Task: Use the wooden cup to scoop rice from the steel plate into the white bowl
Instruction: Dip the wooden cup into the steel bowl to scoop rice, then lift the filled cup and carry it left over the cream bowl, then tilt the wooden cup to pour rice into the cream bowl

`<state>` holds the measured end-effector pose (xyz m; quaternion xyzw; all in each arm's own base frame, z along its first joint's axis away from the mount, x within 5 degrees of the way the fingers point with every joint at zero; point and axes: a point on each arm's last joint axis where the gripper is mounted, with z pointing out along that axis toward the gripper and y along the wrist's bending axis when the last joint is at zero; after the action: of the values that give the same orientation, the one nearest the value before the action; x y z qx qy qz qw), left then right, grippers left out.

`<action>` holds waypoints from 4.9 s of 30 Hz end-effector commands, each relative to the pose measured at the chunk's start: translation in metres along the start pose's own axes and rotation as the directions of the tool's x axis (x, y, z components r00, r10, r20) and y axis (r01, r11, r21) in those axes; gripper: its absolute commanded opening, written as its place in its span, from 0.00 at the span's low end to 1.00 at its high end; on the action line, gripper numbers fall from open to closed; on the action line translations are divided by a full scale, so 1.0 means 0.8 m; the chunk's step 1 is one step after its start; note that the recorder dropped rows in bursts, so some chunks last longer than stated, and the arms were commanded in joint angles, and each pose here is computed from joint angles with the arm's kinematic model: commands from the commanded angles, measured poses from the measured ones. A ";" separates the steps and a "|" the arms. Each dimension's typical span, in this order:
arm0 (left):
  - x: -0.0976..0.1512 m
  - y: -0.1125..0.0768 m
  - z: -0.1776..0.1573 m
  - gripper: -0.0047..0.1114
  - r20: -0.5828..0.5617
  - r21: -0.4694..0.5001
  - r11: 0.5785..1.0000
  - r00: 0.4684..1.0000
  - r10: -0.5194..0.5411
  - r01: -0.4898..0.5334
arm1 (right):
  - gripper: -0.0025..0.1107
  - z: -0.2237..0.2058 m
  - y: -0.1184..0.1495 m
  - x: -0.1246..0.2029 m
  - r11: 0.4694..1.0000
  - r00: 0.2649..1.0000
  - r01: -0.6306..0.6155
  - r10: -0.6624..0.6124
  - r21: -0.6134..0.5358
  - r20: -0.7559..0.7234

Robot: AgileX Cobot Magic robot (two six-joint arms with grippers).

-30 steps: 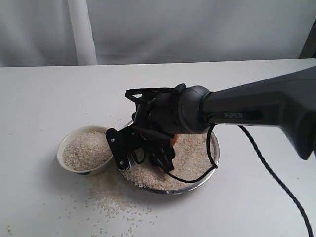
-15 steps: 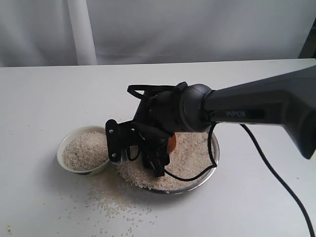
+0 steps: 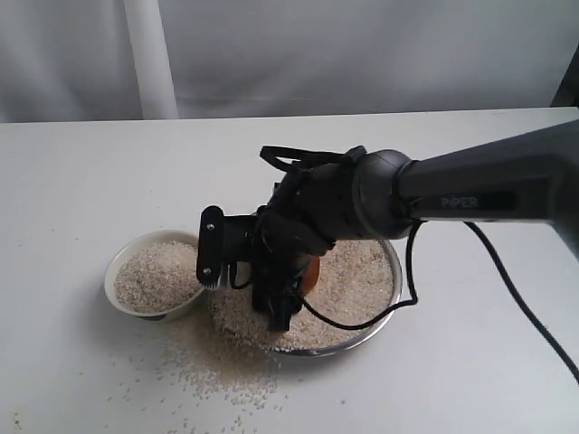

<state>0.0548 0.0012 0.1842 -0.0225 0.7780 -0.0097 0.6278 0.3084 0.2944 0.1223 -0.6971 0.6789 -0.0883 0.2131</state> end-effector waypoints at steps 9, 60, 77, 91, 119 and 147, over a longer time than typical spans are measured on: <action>-0.004 -0.001 -0.001 0.04 0.016 0.006 1.000 1.000 -0.006 0.006 | 0.02 0.005 0.007 0.019 0.955 0.913 -0.293 0.266 0.042 0.310; -0.004 -0.001 -0.001 0.04 0.016 0.006 1.000 1.000 -0.006 0.006 | 0.02 -0.042 0.017 0.047 0.798 0.494 -0.594 0.264 0.100 0.829; -0.004 -0.001 -0.001 0.04 0.016 0.006 1.000 1.000 -0.006 0.006 | 0.02 -0.064 -0.048 -0.029 0.927 0.815 -0.261 0.062 0.270 0.576; -0.004 -0.001 -0.001 0.04 0.016 0.006 1.000 1.000 -0.006 0.006 | 0.02 -0.087 -0.048 -0.067 0.922 0.877 0.078 -0.244 0.378 0.413; -0.004 -0.001 -0.001 0.04 0.016 0.006 1.000 1.000 -0.006 0.006 | 0.02 -0.051 -0.038 -0.093 0.816 0.830 0.446 -0.531 0.367 0.170; -0.004 -0.001 -0.001 0.04 0.016 0.006 1.000 1.000 -0.006 0.006 | 0.02 -0.046 -0.035 -0.123 0.582 0.654 0.741 -0.739 0.336 -0.161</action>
<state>0.0548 0.0012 0.1842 -0.0225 0.7780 -0.0097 0.6278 0.3109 0.3855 0.1777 -0.8628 0.3074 -0.2781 0.2893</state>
